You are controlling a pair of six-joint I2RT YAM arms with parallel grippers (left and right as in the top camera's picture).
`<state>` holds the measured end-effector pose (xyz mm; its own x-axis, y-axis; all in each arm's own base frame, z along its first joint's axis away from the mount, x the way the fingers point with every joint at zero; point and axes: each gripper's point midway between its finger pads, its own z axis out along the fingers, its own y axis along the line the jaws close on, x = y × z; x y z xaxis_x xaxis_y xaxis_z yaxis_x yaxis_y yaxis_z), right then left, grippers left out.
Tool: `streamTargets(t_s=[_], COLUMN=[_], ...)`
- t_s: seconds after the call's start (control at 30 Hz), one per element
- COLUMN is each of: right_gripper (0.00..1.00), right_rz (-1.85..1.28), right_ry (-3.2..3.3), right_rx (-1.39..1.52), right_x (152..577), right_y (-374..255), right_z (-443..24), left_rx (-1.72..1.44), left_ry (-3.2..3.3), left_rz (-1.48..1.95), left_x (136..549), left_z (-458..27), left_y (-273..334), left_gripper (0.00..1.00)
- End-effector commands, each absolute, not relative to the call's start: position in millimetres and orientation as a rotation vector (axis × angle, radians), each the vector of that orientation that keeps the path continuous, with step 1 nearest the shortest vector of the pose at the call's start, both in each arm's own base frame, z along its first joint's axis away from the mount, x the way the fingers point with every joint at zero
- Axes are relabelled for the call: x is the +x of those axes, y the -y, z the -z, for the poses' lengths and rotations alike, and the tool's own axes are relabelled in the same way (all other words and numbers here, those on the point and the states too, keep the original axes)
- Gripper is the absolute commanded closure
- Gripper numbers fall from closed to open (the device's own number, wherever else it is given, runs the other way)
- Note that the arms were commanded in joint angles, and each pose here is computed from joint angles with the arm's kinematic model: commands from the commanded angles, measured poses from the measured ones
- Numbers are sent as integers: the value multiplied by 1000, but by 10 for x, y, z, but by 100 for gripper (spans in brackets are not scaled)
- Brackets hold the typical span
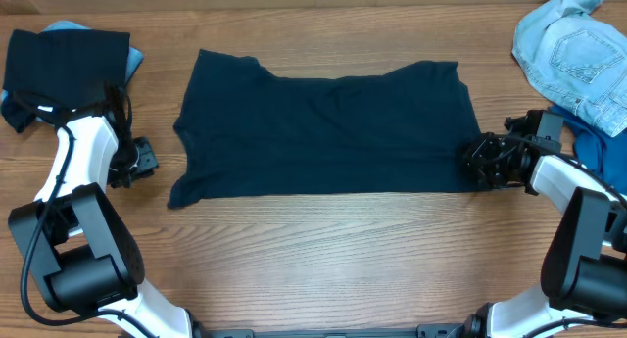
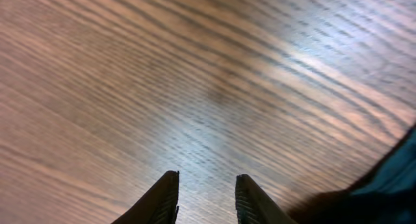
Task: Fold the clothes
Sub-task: 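Release the shirt and move both grippers outward to its sides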
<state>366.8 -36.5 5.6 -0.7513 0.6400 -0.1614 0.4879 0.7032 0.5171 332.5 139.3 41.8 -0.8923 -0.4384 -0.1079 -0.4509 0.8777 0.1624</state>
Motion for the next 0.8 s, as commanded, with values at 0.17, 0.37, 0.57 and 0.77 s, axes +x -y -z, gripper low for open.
streamTargets(t_s=[0.17,0.37,0.57,0.77], right_gripper=[50,49,52,64], right_rz=[-625,-671,-504,-577], right_ry=[-2641,-2446,-2365,-2438], right_rx=[749,569,595,650], right_x=[3575,3892,3987,3840], right_y=[344,319,547,396], right_z=[-36,-804,-1048,-941], left_rx=[-658,-475,-354,-250], left_ry=[-2954,-2912,-2909,-2904], left_rz=[71,313,316,325], left_x=[3520,3678,3771,3841], left_z=[-459,-598,-626,-637], left_y=[-1039,-663,-386,-130], left_gripper=[67,68,65,61])
